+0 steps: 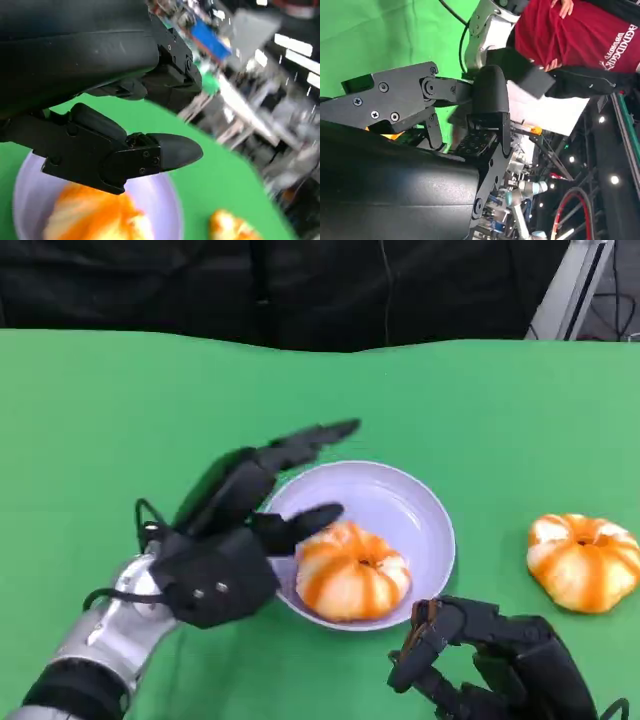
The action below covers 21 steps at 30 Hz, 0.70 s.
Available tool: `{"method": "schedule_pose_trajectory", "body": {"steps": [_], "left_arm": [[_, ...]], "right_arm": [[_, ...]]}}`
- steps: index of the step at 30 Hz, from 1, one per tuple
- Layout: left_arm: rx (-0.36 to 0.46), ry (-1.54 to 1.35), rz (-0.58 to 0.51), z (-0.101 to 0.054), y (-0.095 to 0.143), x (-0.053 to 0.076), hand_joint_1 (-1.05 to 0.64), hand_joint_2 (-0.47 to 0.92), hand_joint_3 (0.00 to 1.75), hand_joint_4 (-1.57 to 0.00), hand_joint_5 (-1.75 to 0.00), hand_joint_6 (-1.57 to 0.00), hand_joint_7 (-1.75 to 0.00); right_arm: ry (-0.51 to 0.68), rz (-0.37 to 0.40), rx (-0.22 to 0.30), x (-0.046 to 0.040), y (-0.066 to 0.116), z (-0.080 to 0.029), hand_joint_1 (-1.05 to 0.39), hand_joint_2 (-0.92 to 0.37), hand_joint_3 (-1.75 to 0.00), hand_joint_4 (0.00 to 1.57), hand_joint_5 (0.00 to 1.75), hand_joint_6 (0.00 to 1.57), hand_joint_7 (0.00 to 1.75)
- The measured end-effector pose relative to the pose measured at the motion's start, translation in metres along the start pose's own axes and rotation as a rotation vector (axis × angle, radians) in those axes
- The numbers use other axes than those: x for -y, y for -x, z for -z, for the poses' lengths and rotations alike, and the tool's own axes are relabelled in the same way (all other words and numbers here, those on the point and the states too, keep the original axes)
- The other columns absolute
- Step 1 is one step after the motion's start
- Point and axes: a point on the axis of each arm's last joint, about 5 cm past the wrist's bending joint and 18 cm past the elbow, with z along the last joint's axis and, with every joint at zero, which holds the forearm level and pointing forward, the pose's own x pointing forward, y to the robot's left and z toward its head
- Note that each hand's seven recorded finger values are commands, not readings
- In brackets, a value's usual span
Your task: Grasp the bread from the table and place it into the plate.
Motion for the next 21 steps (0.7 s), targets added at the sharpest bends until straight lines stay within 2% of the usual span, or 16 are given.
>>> {"method": "schedule_pose_trajectory", "body": {"steps": [5, 10, 15, 21], "left_arm": [[0.040, 0.088, -0.082, -0.003, 0.007, -0.009, -0.69, 0.92, 0.53, -0.56, -0.04, -0.51, -0.02], [0.055, 0.147, -0.122, -0.003, 0.015, -0.013, -0.66, 0.92, 0.49, -0.60, -0.04, -0.53, -0.02], [0.107, 0.165, -0.220, -0.006, 0.041, -0.019, -0.64, 0.92, 0.48, -0.62, -0.03, -0.54, -0.02], [0.119, 0.153, -0.259, -0.010, 0.071, -0.025, -0.61, 0.92, 0.42, -0.64, -0.02, -0.54, -0.01]], "right_arm": [[0.007, -0.005, -0.004, 0.0009, 0.001, 0.000, -0.13, -0.88, -0.46, 0.80, 1.55, 0.84, 1.25], [0.007, -0.005, -0.004, 0.0008, 0.001, 0.000, -0.13, -0.86, -0.49, 0.80, 1.54, 0.85, 1.24], [0.005, -0.003, -0.019, 0.0019, 0.002, 0.000, -0.13, -0.81, -0.60, 0.81, 1.53, 0.85, 1.23], [0.015, 0.002, -0.021, 0.0055, 0.001, -0.002, -0.13, -0.78, -0.65, 0.78, 1.56, 0.83, 1.25]]}}
